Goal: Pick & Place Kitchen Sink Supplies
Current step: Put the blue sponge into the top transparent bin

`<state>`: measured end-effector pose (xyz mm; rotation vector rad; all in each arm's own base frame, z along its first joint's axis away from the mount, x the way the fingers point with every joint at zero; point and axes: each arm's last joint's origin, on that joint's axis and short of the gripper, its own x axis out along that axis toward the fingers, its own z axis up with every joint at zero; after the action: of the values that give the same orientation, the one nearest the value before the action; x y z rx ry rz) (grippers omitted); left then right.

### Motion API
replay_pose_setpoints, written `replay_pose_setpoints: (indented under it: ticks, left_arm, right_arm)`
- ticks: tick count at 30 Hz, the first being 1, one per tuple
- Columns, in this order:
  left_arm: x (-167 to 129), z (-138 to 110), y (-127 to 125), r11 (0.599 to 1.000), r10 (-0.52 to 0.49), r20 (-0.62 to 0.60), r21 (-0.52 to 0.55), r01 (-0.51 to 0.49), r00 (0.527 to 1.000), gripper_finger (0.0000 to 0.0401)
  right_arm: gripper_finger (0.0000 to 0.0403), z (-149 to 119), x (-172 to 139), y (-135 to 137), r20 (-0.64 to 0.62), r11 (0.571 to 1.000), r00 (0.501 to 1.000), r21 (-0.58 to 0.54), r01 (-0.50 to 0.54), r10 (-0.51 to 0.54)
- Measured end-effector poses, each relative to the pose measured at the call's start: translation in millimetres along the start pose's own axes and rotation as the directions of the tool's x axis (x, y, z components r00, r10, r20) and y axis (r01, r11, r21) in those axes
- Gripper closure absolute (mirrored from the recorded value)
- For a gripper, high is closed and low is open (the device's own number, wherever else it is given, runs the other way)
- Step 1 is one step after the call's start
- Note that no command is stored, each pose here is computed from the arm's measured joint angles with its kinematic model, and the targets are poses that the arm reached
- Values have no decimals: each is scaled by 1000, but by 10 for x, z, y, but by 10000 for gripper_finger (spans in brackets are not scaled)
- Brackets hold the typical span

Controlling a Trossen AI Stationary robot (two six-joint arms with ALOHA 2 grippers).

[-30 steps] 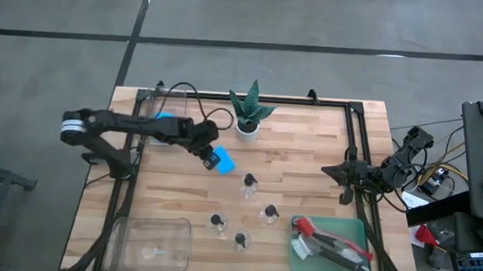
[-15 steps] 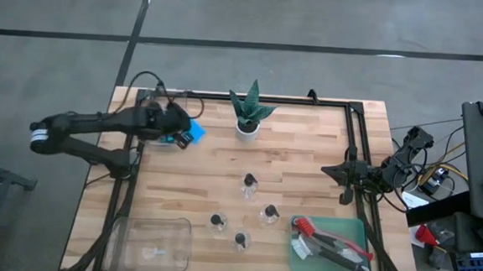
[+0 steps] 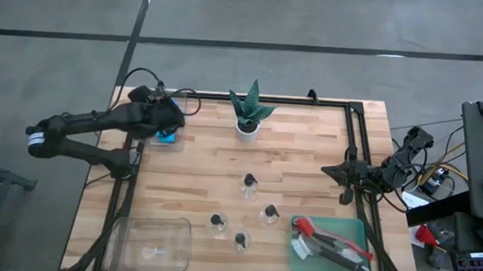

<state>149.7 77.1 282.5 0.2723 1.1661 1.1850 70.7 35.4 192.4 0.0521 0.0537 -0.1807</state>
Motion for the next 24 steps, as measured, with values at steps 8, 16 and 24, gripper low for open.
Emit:
replay_pose_setpoints:
  ticks: [8, 16, 24]
  left_arm:
    - [244, 64, -107, 967, -34, -145, 245, 69, 989, 401]
    - [495, 132, -311, 908, -66, -272, 383, 171, 960, 401]
    - [625, 174, -422, 898, 19, -296, 424, 113, 955, 380]
  right_arm:
    - [394, 0, 0, 0, 0, 1000, 1000, 0, 0, 0]
    - [394, 0, 0, 0, 0, 1000, 1000, 0, 0, 0]
    - [394, 0, 0, 0, 0, 1000, 1000, 0, 0, 0]
